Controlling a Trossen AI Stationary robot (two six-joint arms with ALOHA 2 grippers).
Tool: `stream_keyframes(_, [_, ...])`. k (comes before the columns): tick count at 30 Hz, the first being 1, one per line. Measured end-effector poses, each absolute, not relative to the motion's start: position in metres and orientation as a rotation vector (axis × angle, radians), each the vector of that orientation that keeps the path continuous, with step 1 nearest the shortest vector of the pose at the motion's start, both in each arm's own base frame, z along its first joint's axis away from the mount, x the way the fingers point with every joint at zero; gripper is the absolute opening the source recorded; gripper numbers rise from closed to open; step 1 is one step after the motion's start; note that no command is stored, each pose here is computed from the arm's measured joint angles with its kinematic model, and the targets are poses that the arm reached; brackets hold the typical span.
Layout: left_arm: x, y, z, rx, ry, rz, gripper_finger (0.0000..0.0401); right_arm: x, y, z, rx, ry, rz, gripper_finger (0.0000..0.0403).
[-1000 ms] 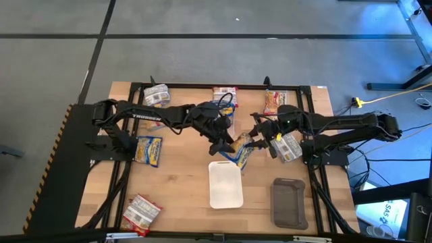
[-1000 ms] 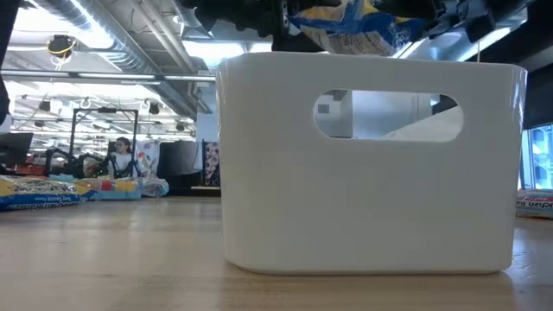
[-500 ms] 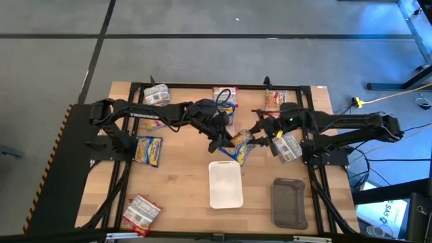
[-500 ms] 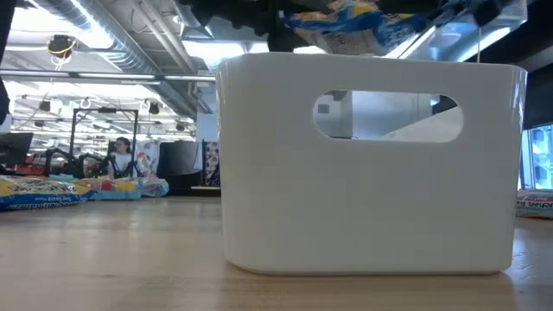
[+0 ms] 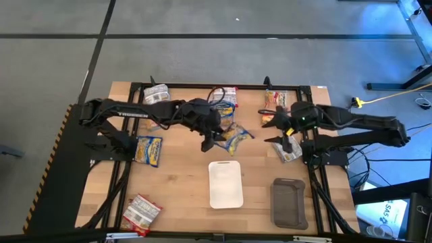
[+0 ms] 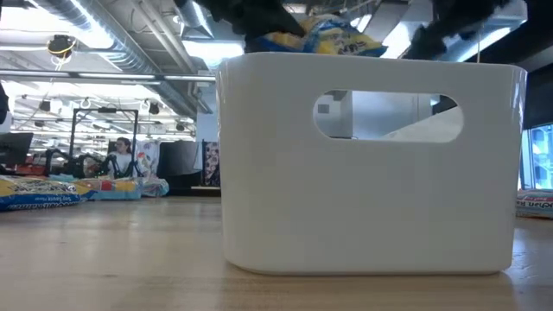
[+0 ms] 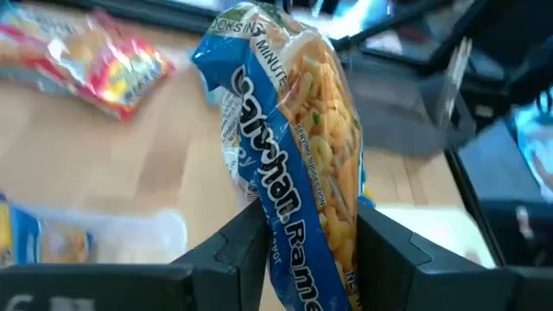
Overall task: Sort Maruchan noodles
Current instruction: Put the blue noodle pack into the transparent bin
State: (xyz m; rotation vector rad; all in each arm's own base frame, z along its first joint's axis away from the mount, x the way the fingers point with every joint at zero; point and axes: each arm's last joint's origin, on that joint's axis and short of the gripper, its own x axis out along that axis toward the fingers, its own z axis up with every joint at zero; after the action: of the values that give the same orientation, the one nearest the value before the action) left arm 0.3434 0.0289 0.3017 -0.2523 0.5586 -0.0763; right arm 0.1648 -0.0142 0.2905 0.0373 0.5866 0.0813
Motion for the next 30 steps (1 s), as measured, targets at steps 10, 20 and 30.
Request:
stream_keyframes(10, [0.346, 0.038, 0.295, -0.178, 0.179, -0.051, 0.0134, 0.173, -0.015, 0.231, 0.143, 0.246, 0.047, 0.0253])
stream_keyframes(20, [0.336, 0.041, 0.309, -0.028, -0.276, 0.080, 0.0134, 0.176, -0.019, 0.235, 0.122, -0.046, -0.060, 0.0253])
stream_keyframes(30, [0.334, 0.042, 0.315, 0.012, -0.338, 0.120, 0.0134, 0.203, -0.024, 0.245, 0.073, -0.396, -0.092, 0.0253])
